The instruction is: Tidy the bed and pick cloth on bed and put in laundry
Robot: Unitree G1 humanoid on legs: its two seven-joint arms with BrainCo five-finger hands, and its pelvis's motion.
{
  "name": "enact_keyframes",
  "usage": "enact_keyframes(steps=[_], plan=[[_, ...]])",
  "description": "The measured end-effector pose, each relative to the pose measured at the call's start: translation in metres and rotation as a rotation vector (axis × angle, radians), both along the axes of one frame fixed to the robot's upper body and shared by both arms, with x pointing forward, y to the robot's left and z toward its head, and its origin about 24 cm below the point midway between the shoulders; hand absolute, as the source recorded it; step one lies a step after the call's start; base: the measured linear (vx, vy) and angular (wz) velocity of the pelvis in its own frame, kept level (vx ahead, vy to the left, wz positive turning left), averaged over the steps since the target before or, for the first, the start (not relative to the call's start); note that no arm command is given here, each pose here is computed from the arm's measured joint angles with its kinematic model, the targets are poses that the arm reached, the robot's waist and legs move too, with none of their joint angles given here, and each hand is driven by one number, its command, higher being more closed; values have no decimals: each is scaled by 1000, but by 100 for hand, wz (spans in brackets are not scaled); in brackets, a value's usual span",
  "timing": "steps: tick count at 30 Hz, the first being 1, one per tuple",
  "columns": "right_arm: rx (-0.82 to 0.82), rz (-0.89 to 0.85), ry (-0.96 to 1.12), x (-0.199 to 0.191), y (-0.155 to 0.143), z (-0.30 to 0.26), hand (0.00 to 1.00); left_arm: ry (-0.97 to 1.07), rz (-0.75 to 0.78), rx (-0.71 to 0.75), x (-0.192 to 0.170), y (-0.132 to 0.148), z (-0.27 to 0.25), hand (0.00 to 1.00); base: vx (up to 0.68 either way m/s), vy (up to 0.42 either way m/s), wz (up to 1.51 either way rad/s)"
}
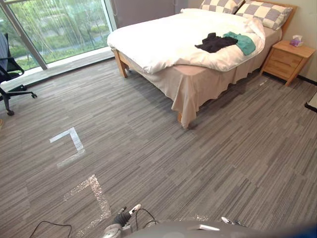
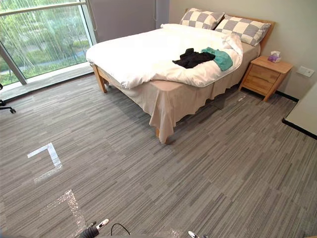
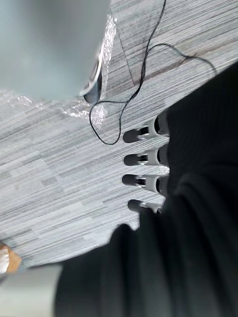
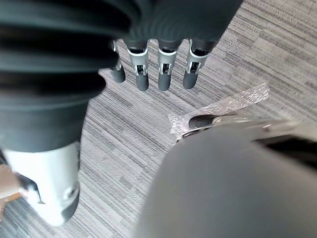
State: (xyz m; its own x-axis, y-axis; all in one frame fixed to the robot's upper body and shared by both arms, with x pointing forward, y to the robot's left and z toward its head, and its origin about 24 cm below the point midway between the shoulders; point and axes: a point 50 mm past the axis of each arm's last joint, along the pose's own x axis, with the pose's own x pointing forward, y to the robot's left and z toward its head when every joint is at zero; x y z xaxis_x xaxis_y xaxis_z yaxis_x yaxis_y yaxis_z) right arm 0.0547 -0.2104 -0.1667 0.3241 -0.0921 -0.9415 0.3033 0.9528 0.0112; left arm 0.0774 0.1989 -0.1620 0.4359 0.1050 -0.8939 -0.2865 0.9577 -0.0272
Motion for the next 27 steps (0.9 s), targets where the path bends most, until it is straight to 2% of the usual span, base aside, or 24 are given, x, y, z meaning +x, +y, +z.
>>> enact_keyframes(steps=[5,7,10,27], plan=[[11,3,-40,18,3,2,0,-34,-43,-61,12,-25,0,0,30,-6,1],[19,8,-55,24,5,2,0,-33,-65,-63,14,-27,0,0,-20,-33,-7],[71,12,-85,36,25,2,0,-21,-80,-63,15,-28,0,0,-24,-39,0],[77,32,-104,44,27,4,0,18,-144,-33,16,-30,-2,0,-18,-22,-3]])
